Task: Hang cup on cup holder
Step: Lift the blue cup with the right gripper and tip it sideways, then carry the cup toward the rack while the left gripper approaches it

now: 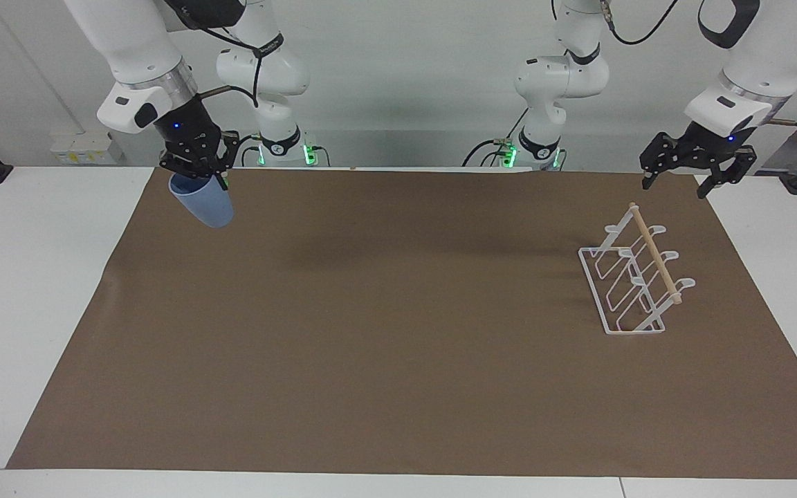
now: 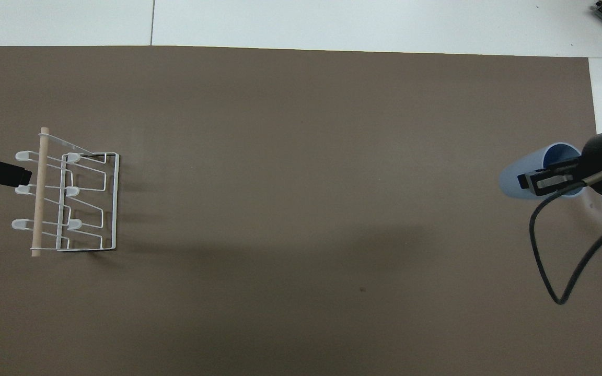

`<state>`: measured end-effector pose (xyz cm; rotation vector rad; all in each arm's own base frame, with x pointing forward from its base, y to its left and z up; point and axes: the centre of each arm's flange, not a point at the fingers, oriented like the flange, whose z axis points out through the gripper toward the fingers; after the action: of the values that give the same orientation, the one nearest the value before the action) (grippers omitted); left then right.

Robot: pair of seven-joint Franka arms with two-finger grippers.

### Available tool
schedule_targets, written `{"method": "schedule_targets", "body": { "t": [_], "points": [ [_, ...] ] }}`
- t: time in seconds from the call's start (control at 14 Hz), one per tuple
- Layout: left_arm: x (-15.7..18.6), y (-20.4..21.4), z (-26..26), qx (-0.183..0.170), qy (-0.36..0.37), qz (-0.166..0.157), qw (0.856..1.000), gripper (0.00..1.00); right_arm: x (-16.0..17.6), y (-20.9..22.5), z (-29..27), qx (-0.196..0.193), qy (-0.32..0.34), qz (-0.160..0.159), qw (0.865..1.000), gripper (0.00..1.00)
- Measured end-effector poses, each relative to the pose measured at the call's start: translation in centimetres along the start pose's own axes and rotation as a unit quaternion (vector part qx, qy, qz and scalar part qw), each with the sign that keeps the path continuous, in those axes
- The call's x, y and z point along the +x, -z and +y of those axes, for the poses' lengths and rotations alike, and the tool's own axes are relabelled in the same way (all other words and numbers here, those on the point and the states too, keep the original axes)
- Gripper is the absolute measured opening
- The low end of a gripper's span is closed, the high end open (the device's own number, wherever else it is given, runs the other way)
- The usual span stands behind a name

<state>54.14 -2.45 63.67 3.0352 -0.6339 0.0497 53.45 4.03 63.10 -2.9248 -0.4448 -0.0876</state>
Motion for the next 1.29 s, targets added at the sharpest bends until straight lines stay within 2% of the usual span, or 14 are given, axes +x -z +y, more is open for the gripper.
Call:
{"method": "schedule_targets", "body": {
  "t": [0.21,0.36,0.57,0.79,1.0,1.14,1.29],
  "points": [
    [0.4,0.1,0.7,-0.019,-0.100,0.015,0.995,1.00,0.5,-0.1,-2.2,0.039,-0.032,0.008,0.999,0.05],
    [0.8,0.3,1.2,-0.028,-0.175,0.033,0.984,1.00,1.0,-0.4,-4.6,0.064,-0.079,0.005,0.995,0.05],
    [1.7,0.5,3.1,-0.047,-0.268,0.063,0.960,1.00,1.4,-0.7,-7.8,0.105,-0.156,-0.005,0.982,0.05],
    [2.7,0.7,5.7,-0.044,-0.357,0.081,0.929,1.00,1.5,-0.7,-9.9,0.125,-0.199,-0.015,0.972,0.05],
    [3.8,0.8,9.4,-0.049,-0.400,0.096,0.910,1.00,1.6,-0.9,-12.8,0.145,-0.229,-0.027,0.962,0.05],
    [4.0,0.9,10.5,-0.065,-0.408,0.111,0.904,1.00,2.0,-0.8,-15.0,0.167,-0.249,-0.023,0.954,0.05],
    [4.2,1.0,11.0,-0.077,-0.431,0.125,0.890,1.00,2.4,-0.6,-17.1,0.185,-0.276,-0.014,0.943,0.05]
  ]
}}
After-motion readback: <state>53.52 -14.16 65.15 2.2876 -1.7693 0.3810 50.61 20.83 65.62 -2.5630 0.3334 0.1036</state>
